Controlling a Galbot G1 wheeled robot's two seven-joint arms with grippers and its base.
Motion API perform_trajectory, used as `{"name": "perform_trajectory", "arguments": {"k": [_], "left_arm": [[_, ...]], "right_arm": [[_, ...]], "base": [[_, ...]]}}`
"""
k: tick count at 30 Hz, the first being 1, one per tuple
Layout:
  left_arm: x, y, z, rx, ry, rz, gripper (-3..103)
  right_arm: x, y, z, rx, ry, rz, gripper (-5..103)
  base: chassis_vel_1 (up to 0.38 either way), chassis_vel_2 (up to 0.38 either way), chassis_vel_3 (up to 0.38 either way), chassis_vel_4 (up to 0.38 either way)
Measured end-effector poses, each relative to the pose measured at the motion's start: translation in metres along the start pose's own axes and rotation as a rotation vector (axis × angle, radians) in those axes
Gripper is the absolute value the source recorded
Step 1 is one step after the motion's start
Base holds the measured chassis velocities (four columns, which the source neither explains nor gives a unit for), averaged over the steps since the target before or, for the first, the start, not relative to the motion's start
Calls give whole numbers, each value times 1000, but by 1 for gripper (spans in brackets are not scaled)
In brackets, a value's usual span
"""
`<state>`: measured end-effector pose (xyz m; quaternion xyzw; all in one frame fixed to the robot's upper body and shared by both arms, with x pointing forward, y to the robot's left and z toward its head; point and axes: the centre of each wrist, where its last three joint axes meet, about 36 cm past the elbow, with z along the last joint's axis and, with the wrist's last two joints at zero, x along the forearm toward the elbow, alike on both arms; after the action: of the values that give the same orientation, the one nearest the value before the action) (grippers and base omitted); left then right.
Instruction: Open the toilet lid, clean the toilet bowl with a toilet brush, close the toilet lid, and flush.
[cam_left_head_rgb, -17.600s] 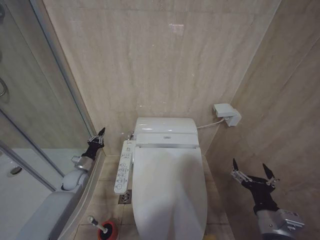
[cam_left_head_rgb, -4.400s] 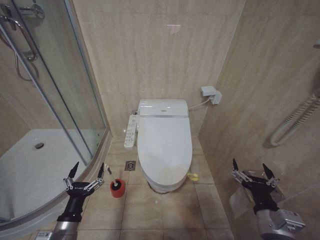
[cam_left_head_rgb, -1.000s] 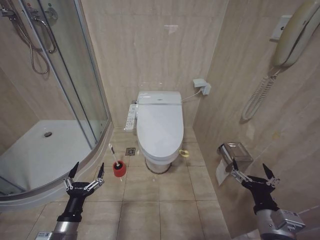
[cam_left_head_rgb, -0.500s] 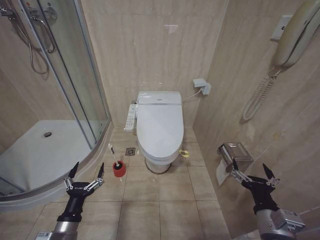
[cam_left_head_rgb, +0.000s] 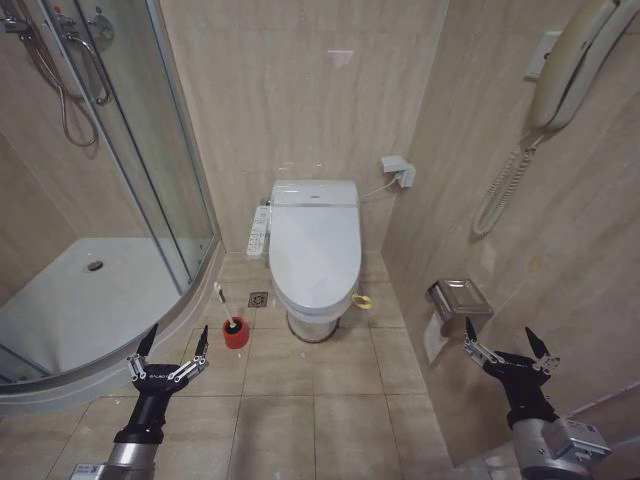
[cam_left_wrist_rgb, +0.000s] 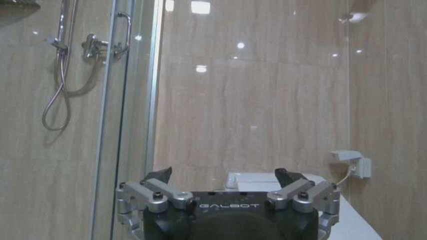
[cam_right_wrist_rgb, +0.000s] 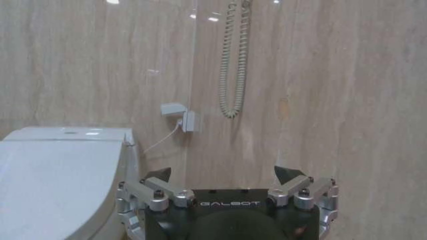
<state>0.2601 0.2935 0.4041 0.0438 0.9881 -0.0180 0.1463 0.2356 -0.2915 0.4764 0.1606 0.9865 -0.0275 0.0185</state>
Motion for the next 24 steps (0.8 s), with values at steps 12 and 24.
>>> {"name": "perform_trajectory", "arguments": {"k": [12, 24], "left_arm": [[0, 0, 0, 0, 0, 0, 100], [0, 0, 0, 0, 0, 0, 100]], "right_arm": [[0, 0, 0, 0, 0, 0, 100], [0, 0, 0, 0, 0, 0, 100]], "base": [[0, 0, 0, 0], [0, 0, 0, 0]]}}
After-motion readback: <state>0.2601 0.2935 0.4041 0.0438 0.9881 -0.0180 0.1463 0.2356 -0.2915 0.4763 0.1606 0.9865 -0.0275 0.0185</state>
